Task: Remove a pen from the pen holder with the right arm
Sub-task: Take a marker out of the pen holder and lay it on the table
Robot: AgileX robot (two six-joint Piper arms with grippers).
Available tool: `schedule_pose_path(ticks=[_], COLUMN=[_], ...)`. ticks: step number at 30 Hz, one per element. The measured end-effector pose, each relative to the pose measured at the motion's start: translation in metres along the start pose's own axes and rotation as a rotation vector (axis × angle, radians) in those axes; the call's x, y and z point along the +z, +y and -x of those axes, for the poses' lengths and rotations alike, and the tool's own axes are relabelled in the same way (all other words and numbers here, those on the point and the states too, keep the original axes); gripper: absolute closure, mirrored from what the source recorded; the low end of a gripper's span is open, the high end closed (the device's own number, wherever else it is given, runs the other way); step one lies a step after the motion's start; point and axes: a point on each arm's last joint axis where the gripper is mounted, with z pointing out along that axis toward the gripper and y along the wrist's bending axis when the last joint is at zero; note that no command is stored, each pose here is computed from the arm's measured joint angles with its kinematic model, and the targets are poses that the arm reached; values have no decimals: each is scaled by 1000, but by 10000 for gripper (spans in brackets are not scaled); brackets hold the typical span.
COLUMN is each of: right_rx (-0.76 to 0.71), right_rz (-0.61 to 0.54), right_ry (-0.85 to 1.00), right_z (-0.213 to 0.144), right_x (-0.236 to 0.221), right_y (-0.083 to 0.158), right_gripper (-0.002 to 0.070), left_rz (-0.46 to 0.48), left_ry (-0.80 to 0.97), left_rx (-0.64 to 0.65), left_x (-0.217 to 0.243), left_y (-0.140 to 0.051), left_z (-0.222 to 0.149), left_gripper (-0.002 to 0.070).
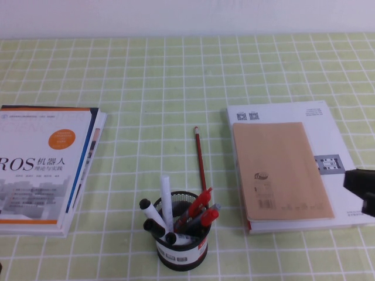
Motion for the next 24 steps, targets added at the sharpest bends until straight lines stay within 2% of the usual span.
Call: schedule_pose_path(ticks=[8,13,17,21,24], right_rx=[-203,-328,-393,-494,-562], right_rz=[130,228,321,385,405], right_ry=[9,-83,-155,-168,-163], right_z=[-4,-21,-35,-46,-55], right_x=[24,27,24,27,37], right_y=[44,70,87,100,108], right_gripper=[688,662,556,379,327], left_rz=[0,0,0,0,0], left_ry=[0,0,0,0,0], left_rx=[0,0,0,0,0], left_x=[0,0,0,0,0], left_y=[0,0,0,0,0], left_z=[0,0,0,0,0], left_gripper=[683,683,683,683,683])
